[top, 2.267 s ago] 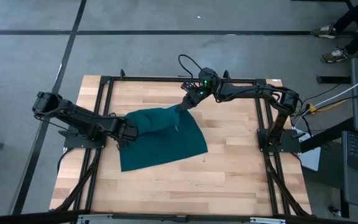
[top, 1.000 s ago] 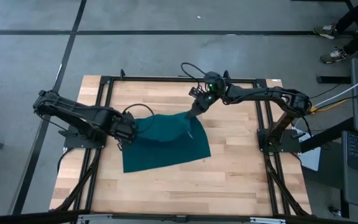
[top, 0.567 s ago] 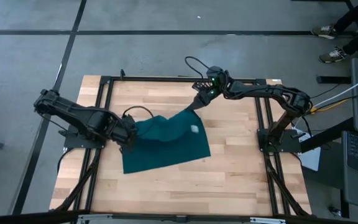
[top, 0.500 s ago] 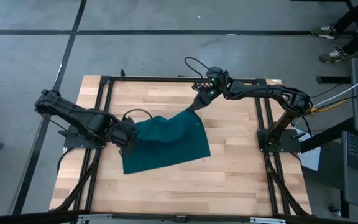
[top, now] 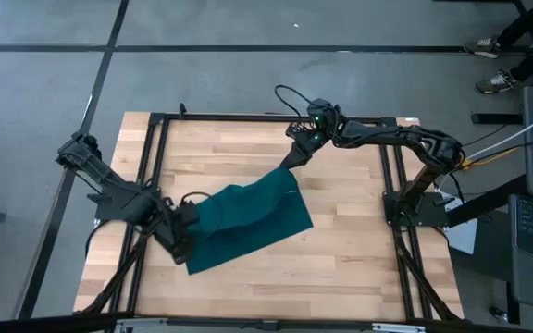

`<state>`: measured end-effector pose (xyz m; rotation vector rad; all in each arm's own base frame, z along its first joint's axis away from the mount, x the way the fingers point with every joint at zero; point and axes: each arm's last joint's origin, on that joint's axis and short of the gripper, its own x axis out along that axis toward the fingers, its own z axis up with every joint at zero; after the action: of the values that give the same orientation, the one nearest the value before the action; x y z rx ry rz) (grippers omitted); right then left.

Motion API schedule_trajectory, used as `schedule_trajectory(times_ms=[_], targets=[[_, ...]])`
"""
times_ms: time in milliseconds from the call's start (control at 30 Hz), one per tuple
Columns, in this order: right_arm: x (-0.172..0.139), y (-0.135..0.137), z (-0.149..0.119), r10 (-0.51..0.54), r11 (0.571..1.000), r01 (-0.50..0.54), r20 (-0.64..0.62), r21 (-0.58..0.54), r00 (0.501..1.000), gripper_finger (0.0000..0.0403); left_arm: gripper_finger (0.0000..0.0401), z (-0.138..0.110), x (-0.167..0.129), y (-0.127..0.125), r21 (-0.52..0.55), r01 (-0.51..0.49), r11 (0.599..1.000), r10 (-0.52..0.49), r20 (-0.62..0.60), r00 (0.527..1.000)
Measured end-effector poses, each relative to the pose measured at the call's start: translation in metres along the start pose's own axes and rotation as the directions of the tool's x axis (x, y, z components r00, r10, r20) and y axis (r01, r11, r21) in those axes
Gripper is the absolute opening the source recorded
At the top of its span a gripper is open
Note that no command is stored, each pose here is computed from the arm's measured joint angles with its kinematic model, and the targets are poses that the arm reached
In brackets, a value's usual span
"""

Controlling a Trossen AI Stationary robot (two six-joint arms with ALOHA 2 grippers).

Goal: Fold microfiber towels
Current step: Fold the black towel on the table

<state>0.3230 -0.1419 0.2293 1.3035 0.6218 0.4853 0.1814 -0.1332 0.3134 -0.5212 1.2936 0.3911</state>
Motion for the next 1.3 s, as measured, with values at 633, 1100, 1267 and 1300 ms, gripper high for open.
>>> schedule_trajectory(times_ms=[633, 1100, 1267, 1300], targets=[[-0.014, -0.014, -0.093, -0.410, 0.777, 0.534, -0.375, 0.333, 0.831, 0.0237, 0.0002, -0.018, 0.001, -0.012, 0.023, 0.044, 0.999, -0.047, 0.138, 0.989], [-0.019, -0.014, -0.068, -0.418, 0.841, 0.462, -0.203, 0.281, 0.885, 0.0214, 0.0005, -0.016, 0.001, -0.013, 0.089, 0.048, 0.995, -0.062, 0.160, 0.985], [-0.022, -0.014, -0.066, -0.389, 0.866, 0.430, -0.197, 0.257, 0.900, 0.0213, 0.0051, -0.018, 0.001, -0.013, 0.053, 0.068, 0.996, -0.072, 0.085, 0.994], [-0.022, -0.014, -0.066, -0.388, 0.869, 0.428, -0.196, 0.247, 0.901, 0.0215, 0.0062, -0.019, 0.001, -0.014, 0.036, 0.080, 0.996, -0.082, 0.063, 0.995]])
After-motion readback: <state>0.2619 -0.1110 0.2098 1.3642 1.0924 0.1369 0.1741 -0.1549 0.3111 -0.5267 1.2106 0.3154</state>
